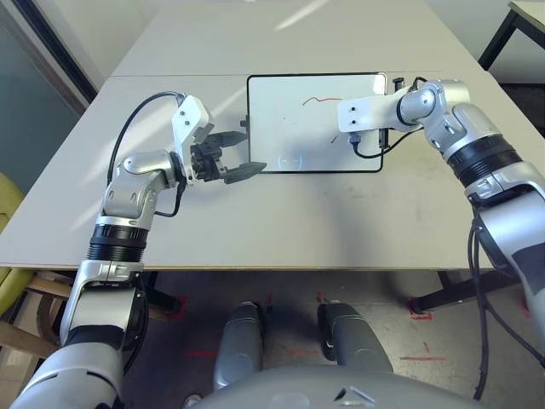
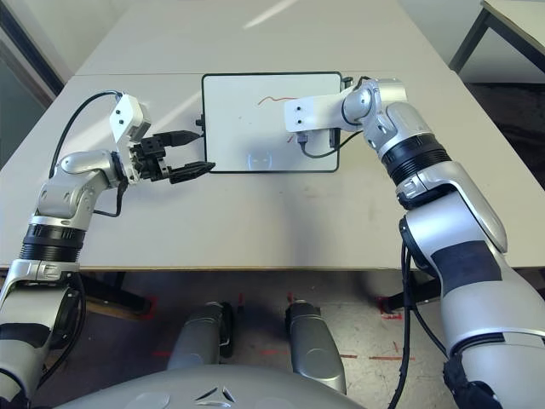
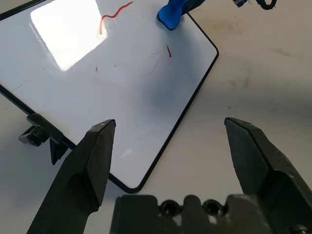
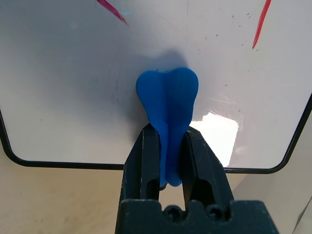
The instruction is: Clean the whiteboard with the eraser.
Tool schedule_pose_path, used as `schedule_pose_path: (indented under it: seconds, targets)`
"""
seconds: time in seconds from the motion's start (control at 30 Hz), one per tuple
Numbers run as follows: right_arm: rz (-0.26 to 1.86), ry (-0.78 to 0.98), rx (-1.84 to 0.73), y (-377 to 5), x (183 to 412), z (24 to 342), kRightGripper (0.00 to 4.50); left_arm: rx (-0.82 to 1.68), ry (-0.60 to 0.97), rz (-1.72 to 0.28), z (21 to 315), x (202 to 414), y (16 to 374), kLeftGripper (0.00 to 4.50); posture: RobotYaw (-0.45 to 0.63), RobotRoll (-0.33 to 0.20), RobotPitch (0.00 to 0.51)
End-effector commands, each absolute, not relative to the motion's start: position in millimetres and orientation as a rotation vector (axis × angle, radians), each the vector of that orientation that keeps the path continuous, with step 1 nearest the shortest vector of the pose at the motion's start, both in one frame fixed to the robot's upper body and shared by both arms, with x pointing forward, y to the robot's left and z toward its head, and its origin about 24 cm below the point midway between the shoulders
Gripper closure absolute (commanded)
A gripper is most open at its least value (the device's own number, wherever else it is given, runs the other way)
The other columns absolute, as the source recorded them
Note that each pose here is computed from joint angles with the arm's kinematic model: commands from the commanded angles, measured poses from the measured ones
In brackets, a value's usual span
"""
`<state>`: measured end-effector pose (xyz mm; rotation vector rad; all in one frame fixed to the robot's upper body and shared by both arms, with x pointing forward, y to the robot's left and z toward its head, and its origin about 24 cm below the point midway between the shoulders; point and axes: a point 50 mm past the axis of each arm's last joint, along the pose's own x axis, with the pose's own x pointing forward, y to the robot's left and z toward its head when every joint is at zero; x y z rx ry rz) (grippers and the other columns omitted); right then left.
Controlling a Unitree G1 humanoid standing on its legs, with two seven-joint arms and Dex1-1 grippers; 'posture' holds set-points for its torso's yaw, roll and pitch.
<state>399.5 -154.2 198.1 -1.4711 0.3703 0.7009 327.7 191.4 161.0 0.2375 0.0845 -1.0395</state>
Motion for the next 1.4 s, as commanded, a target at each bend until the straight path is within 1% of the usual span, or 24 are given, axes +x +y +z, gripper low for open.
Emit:
schedule_pose_path:
  seconds: [0.03,0.57,0.9,1.03,1.4]
  targets:
    - [0.755,0.408,-1.470,-147.8,394.9,182.6,4.08,0.250,0.085,-1.044,164.1,327.2,192.4,0.00,-0.15,0.000,0.113]
    - [0.845,0.370,-1.477,-117.8,385.9,172.0,4.08,0.246,0.078,-1.035,164.0,328.0,192.4,0.00,-0.14,0.000,0.111]
    - [0.879,0.360,-1.498,-109.6,382.9,167.3,4.08,0.244,0.076,-1.031,163.5,327.4,192.8,0.00,-0.14,0.000,0.112]
    - [0.873,0.369,-1.511,-113.7,382.9,166.1,4.08,0.242,0.077,-1.031,162.9,326.8,192.9,0.00,-0.14,0.000,0.113]
    - [0.776,0.431,-1.563,-154.2,387.9,173.0,4.08,0.242,0.075,-1.034,162.8,327.9,191.8,0.00,-0.15,0.000,0.111]
